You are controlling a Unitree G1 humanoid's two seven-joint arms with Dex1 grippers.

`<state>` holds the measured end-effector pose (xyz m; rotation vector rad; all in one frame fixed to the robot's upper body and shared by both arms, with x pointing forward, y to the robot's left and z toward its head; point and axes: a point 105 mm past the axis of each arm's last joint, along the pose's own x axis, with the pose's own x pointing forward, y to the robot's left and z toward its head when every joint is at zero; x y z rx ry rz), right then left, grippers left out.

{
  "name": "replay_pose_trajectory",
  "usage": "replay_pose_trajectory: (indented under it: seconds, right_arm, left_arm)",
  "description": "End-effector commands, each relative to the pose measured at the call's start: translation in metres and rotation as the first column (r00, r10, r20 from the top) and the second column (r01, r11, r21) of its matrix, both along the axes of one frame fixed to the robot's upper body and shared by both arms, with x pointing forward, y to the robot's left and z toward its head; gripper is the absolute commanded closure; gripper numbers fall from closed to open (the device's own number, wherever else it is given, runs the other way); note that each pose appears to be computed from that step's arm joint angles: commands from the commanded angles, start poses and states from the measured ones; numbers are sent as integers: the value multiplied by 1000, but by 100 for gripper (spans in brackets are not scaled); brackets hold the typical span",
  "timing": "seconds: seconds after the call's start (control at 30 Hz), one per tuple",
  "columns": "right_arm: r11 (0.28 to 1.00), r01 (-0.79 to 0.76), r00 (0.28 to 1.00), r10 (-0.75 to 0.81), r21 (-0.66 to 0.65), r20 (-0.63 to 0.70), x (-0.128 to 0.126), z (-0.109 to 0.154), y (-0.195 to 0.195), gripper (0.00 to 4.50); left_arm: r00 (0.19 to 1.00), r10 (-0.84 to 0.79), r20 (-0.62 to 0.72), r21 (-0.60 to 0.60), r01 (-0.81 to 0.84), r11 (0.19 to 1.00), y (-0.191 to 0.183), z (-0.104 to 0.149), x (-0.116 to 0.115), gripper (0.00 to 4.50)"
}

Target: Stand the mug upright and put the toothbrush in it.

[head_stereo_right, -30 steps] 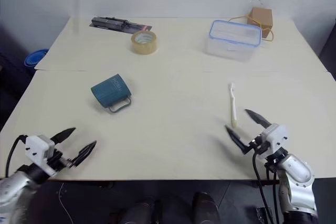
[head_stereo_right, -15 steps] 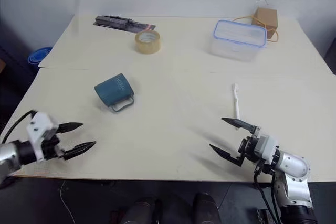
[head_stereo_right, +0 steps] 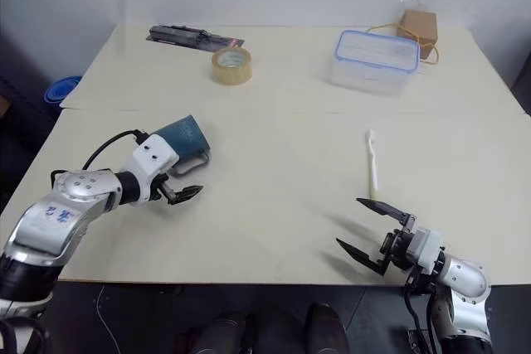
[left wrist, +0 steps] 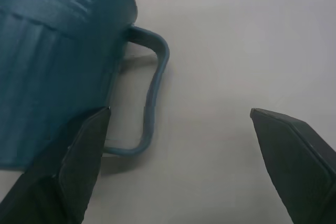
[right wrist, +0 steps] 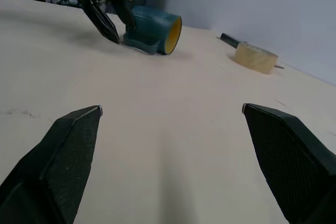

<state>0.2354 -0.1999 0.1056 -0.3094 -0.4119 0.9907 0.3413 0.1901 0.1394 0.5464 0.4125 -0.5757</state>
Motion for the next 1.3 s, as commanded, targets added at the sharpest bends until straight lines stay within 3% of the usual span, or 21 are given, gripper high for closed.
replay_pose_trajectory:
  seconds: [0.03,0.13,0.4,0.57,0.63,0.7,0.77,0.9,0.97,1.07,1.17,1.3]
  right_arm:
    - [1000,14,999,-15,16,33,-2,4,0,4]
    - [1000,19,999,-20,17,29,-2,3,1,0]
    - [998,51,998,-52,25,36,-1,3,0,0]
    - [997,68,997,-69,24,36,-2,3,-2,0]
    - [997,80,996,-81,23,34,-4,4,-2,0]
    - [995,97,995,-97,19,33,-5,4,-4,0]
    - [993,114,993,-114,16,33,-6,4,-7,0]
    - [986,165,985,-165,-5,45,-7,7,-17,0]
    - [982,187,981,-186,-15,48,-7,8,-21,0]
    - [980,199,979,-197,-28,59,-7,12,-22,0]
    - [977,210,975,-207,-29,76,-6,20,-21,0]
    - [975,218,973,-215,-29,85,-5,27,-21,0]
  left_arm:
    - [1000,12,14,35,-13,999,0,-2,13,0]
    - [999,15,40,39,-17,999,-3,-4,27,59]
    - [996,-82,-17,60,83,995,-11,-14,36,309]
    - [974,-226,28,-26,227,974,-34,-4,36,449]
    - [923,-365,123,-203,383,901,-68,20,26,449]
    - [845,-472,250,-375,534,758,-99,49,11,449]
    - [779,-537,323,-467,625,626,-116,63,-3,449]
    - [600,-608,519,-547,780,303,-142,67,-35,449]
    - [598,-587,545,-606,765,217,-153,48,-35,449]
    - [571,-638,517,-627,760,173,-171,15,-40,449]
    - [588,-638,498,-647,741,178,-184,-3,-39,449]
    - [617,-618,488,-667,720,192,-184,-10,-38,341]
